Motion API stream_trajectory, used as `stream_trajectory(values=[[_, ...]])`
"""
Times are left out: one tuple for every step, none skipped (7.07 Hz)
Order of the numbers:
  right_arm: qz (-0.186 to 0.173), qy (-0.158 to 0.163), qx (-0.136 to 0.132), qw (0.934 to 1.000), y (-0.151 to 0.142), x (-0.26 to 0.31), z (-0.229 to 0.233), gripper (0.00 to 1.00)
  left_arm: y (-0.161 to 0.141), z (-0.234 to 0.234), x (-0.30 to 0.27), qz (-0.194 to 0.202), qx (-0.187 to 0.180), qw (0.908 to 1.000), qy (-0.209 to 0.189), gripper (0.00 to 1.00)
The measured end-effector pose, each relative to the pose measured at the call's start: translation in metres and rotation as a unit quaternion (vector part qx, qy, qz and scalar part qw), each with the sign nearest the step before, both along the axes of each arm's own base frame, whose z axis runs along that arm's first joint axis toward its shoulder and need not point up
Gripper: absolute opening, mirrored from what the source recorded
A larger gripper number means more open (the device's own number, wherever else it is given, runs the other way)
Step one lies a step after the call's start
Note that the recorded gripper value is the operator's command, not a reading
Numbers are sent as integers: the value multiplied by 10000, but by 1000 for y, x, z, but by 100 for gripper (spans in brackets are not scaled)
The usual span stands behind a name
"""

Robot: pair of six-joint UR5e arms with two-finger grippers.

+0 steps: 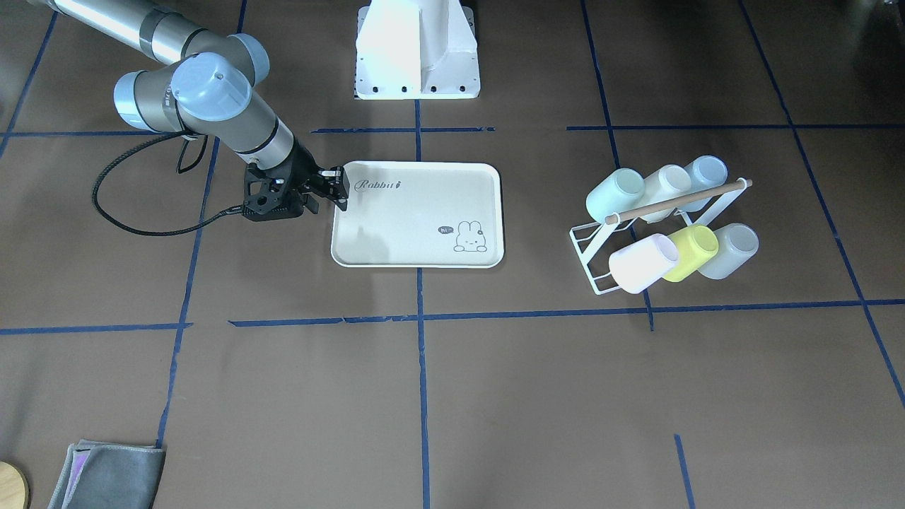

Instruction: Pick up and place green cup on tray

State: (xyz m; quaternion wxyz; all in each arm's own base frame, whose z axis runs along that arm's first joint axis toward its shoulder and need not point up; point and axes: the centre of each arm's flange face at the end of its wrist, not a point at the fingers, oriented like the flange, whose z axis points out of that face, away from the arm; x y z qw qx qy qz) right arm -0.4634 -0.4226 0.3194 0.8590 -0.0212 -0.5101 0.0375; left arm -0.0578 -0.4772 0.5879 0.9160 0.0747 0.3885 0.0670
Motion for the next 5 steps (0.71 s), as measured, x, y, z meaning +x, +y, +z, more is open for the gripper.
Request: stream_trajectory(values=[[65, -68, -117, 9999, -9, 36, 3, 98, 2, -19, 1, 7, 183, 9998, -4, 100], [164, -139, -289, 9994, -24, 80, 12, 98, 3, -40, 8, 88, 402, 9992, -25, 100], [253, -196, -417, 9986, -37, 120, 22, 98, 2, -63, 27, 292, 641, 9975, -48, 100], [295, -182, -419, 9985, -43, 149, 36, 98, 3, -87, 54, 575, 885, 9944, -55, 100], [308, -121, -355, 9988, -44, 171, 52, 98, 7, -114, 83, 774, 1064, 9913, -9, 100]])
